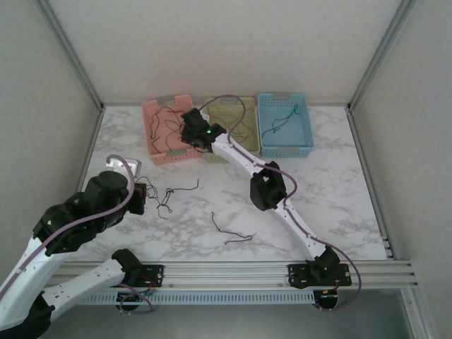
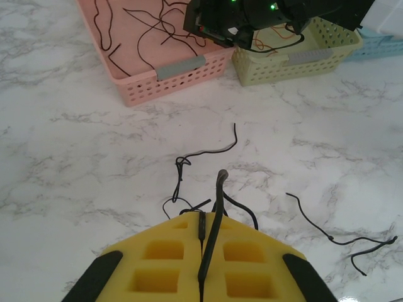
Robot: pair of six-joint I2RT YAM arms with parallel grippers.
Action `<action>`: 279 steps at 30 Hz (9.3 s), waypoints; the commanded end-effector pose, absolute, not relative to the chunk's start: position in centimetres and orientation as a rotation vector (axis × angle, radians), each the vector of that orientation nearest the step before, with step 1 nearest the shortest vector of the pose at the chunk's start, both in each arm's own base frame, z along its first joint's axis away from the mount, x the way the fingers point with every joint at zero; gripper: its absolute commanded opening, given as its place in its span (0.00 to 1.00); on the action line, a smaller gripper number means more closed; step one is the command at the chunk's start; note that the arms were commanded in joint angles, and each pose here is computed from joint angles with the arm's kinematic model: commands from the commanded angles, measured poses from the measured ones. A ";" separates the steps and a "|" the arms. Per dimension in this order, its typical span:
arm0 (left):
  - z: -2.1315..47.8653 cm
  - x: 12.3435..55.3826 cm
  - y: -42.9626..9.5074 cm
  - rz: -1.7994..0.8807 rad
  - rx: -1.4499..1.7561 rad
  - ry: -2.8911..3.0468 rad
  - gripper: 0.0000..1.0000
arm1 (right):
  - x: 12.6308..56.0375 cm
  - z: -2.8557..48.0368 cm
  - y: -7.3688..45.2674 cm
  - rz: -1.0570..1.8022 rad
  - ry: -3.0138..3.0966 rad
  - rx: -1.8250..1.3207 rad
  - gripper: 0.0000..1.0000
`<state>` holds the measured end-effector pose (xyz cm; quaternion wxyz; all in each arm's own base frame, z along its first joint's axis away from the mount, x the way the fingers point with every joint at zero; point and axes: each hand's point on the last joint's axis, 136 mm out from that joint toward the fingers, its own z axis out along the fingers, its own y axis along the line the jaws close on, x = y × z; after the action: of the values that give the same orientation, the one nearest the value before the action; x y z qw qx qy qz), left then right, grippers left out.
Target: Untangle the cables
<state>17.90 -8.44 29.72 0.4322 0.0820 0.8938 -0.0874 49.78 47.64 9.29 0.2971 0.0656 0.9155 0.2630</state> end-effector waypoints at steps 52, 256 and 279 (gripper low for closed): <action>50.5 13.1 -17.1 -0.971 0.526 1.790 0.00 | 24.2 22.5 37.3 1.085 2.111 -0.876 0.52; 29.3 19.9 -8.6 -0.628 -0.055 2.197 0.79 | 29.4 24.1 27.0 0.847 2.268 -0.266 0.00; 27.8 17.6 -23.2 -1.222 0.437 2.258 0.69 | 19.2 30.0 33.3 1.211 1.846 -0.835 0.00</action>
<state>17.44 -22.55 26.98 0.2425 0.1430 0.8484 -0.4483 20.77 32.86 28.14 0.3573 -0.2848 0.7671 0.4502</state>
